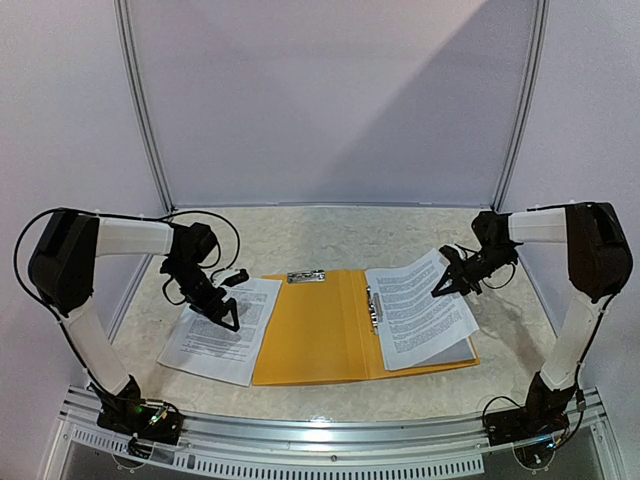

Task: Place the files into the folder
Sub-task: Place the file in the spring clip on the folder.

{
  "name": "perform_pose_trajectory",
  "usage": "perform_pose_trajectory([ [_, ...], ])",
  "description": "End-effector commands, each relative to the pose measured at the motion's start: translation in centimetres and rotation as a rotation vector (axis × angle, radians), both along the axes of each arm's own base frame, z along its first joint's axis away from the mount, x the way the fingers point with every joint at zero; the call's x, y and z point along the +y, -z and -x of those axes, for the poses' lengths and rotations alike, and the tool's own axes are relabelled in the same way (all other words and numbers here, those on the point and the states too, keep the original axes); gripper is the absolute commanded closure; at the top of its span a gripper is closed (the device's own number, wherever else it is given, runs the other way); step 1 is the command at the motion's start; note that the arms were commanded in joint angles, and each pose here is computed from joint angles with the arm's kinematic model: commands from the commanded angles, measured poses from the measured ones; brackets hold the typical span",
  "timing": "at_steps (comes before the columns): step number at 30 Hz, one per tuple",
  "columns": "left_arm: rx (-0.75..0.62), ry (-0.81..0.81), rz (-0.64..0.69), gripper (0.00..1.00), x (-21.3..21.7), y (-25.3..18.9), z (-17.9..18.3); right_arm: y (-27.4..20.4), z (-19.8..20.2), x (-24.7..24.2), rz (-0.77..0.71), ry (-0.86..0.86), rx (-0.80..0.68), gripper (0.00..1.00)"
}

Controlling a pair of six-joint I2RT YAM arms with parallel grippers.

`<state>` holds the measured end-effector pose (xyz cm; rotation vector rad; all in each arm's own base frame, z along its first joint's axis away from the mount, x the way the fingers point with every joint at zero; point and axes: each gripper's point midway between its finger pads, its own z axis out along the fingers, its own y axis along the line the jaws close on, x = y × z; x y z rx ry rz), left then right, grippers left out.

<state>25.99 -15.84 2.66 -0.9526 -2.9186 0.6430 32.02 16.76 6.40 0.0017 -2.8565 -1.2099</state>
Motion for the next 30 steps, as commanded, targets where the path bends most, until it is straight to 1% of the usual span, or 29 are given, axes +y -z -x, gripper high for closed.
perform_pose_trajectory([
  [1, -0.009, -0.020, 0.019, 0.14, -0.2, -0.1, -0.7, -0.4, -0.1, 0.7, -0.022, 0.011, -0.022, 1.00],
  [8, -0.014, -0.027, 0.016, 0.15, -0.1, -0.3, -1.1, -0.4, 0.1, 0.9, -0.021, 0.022, -0.004, 1.00],
  [14, -0.020, -0.031, 0.018, 0.15, -0.1, -0.6, -1.4, -0.6, 0.4, 0.5, 0.011, 0.030, 0.002, 0.97],
  [18, -0.023, -0.034, 0.023, 0.15, -0.1, -0.7, -1.5, -0.9, 0.5, -0.1, 0.051, 0.056, 0.000, 1.00],
  [23, -0.025, -0.035, 0.029, 0.15, -0.3, -0.8, -1.7, -2.0, 0.1, 0.2, 0.016, 0.104, -0.033, 1.00],
  [30, -0.033, -0.036, 0.032, 0.15, -0.4, -1.2, -2.1, -1.3, 0.7, 0.9, -0.007, 0.089, -0.006, 1.00],
])
